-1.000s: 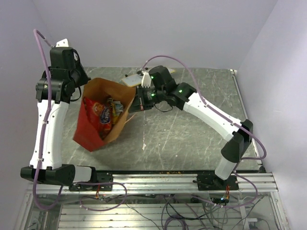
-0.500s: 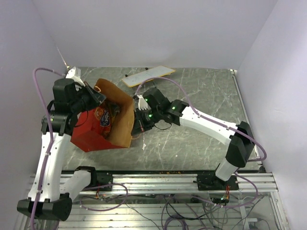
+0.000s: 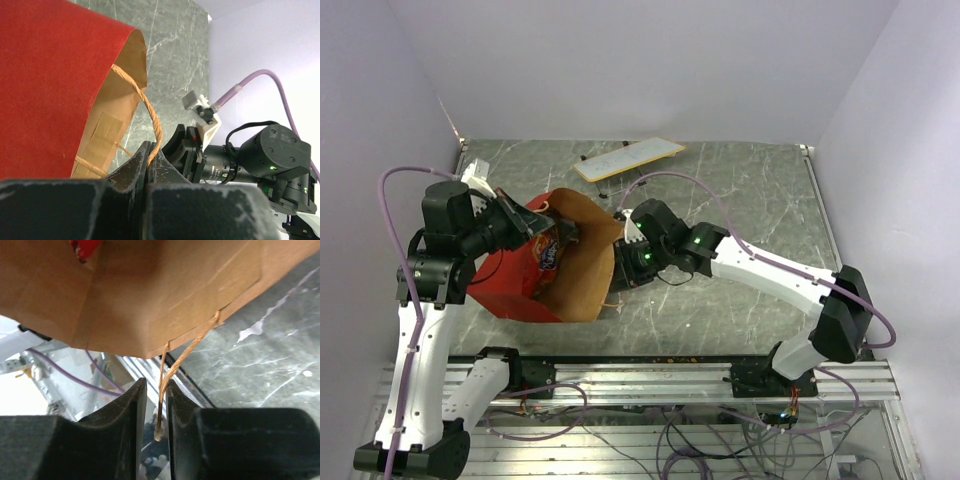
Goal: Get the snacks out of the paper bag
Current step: Adjust the paper bag at the center of the board, then take out the snack from the paper bag, then place the snack at the center of the board, then take out the snack from the paper bag.
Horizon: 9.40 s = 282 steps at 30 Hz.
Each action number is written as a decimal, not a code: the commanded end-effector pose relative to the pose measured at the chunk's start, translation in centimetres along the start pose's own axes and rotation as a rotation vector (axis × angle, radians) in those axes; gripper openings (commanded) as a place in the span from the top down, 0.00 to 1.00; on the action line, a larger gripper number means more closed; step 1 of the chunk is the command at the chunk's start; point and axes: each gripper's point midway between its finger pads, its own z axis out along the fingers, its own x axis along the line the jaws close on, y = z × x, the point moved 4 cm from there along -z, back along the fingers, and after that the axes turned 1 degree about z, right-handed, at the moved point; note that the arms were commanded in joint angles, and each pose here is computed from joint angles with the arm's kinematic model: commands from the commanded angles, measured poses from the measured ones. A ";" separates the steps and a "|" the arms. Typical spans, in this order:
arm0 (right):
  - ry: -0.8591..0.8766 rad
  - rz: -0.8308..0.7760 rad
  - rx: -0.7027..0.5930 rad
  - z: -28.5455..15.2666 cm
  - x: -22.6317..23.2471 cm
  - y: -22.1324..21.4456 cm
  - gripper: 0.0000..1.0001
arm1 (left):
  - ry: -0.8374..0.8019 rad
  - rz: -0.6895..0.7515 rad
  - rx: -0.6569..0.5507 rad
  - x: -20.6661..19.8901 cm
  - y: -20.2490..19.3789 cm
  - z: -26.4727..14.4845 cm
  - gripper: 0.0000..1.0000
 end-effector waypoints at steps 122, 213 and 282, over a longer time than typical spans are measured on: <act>0.118 -0.493 -1.015 0.8 11.3 17.6 1.00 | 0.299 0.047 -0.224 0.9 3.5 -4.9 0.93; -0.971 0.409 -0.748 -14.9 -27.2 10.1 1.00 | 0.224 0.047 -0.166 0.4 2.6 -3.9 0.93; -0.404 -0.427 -0.678 5.9 2.8 5.7 0.40 | -0.025 -0.009 -0.052 -2.2 1.0 -2.3 0.93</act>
